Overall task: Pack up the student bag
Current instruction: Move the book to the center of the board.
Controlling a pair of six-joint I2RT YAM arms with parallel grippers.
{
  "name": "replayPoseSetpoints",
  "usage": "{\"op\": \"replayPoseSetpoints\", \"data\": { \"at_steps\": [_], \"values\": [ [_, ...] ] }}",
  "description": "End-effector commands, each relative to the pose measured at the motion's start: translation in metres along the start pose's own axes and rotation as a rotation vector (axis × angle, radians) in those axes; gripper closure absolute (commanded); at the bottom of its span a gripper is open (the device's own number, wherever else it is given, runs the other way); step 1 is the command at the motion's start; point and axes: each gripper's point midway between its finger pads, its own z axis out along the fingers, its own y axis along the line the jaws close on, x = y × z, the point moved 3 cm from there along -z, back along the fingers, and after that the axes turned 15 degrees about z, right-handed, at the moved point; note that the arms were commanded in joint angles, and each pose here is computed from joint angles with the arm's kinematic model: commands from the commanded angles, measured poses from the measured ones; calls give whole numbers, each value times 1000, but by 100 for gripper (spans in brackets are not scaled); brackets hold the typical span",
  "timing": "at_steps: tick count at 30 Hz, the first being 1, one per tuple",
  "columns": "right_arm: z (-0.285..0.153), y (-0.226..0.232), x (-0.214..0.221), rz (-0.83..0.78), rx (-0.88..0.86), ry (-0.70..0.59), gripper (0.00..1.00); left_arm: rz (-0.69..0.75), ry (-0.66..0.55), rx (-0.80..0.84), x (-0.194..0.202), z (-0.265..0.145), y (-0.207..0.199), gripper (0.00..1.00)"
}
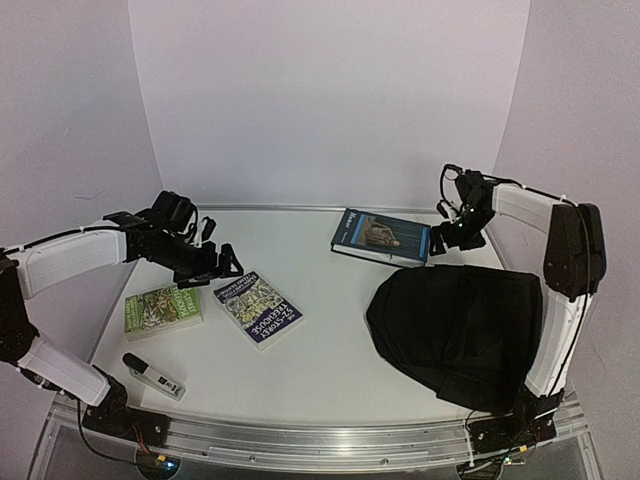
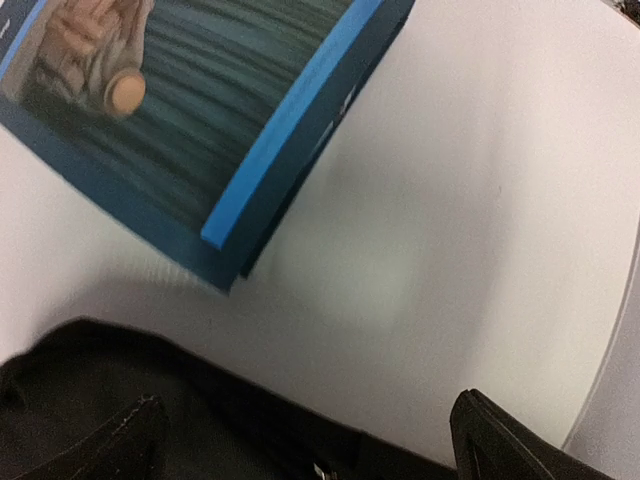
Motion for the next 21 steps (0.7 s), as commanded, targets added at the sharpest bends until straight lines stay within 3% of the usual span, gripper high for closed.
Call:
{"op": "replayPoseSetpoints", "data": {
  "at_steps": [1,10,21],
  "values": [
    [21,20,-39,168,-111,-57,2,4,-67,13,-17,-5,-6,0],
    [92,27,-73,270,-156,-72,9,-19,-82,15,-22,-12,-9,0],
    [134,81,-77,79,-292,-49,39,-51,-77,-13,-14,-4,-1,0]
  ]
}}
